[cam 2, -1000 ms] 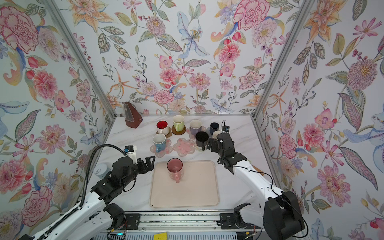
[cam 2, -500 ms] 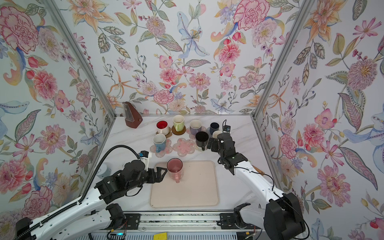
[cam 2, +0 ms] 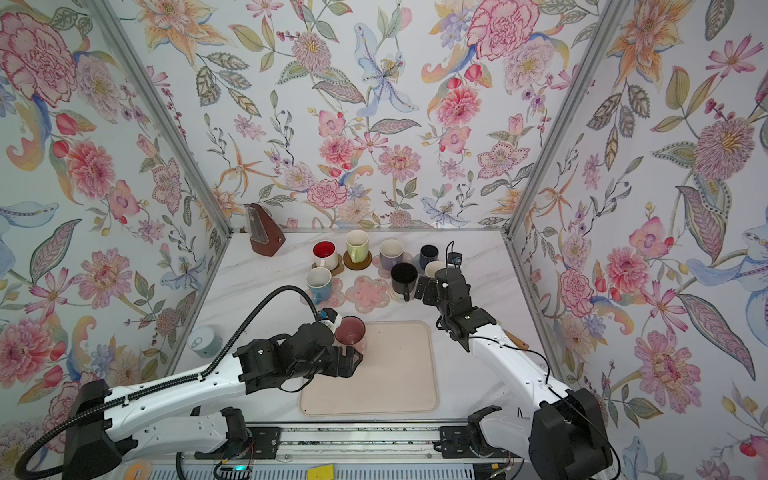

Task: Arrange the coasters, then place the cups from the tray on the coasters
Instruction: 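Lower the left gripper into the pink mug on the tray and grasp its rim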

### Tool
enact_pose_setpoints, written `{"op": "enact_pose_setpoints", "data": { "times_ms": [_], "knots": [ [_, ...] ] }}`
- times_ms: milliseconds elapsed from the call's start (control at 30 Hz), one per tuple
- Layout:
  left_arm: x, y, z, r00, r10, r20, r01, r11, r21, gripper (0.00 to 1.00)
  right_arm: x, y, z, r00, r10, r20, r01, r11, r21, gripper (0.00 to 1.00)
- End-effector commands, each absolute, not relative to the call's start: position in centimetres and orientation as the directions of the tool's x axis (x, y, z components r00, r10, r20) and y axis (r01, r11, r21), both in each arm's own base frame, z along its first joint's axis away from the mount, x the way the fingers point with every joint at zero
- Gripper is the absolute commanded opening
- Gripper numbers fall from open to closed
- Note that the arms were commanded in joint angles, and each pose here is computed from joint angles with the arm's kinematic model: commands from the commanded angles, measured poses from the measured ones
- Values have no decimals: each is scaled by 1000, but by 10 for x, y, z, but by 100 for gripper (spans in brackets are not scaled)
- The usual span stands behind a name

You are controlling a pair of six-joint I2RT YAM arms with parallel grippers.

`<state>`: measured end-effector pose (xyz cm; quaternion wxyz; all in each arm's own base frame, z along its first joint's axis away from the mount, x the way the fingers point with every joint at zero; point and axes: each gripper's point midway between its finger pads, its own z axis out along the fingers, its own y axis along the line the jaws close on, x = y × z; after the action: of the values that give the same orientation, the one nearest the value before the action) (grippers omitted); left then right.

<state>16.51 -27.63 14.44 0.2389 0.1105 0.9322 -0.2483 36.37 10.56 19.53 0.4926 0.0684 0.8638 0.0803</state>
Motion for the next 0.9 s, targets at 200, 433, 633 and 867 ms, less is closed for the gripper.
{"op": "enact_pose_setpoints", "data": {
  "times_ms": [200, 433, 633, 867],
  "knots": [
    [171, -276, 122, -875, 111, -472, 289, 900, -325, 94, 363, 103, 190, -512, 207, -834, 50, 976, 212, 99],
    [187, -279, 125, -850, 123, -512, 283, 927, -246, 93, 364, 104, 191, -513, 201, -835, 46, 977, 207, 99],
    [189, -278, 114, -857, 146, -494, 277, 939, -203, 92, 363, 104, 189, -519, 198, -832, 42, 978, 206, 99],
    [191, -269, 103, -865, 184, -467, 266, 957, -116, 88, 364, 106, 187, -523, 200, -829, 37, 977, 212, 99]
  ]
}}
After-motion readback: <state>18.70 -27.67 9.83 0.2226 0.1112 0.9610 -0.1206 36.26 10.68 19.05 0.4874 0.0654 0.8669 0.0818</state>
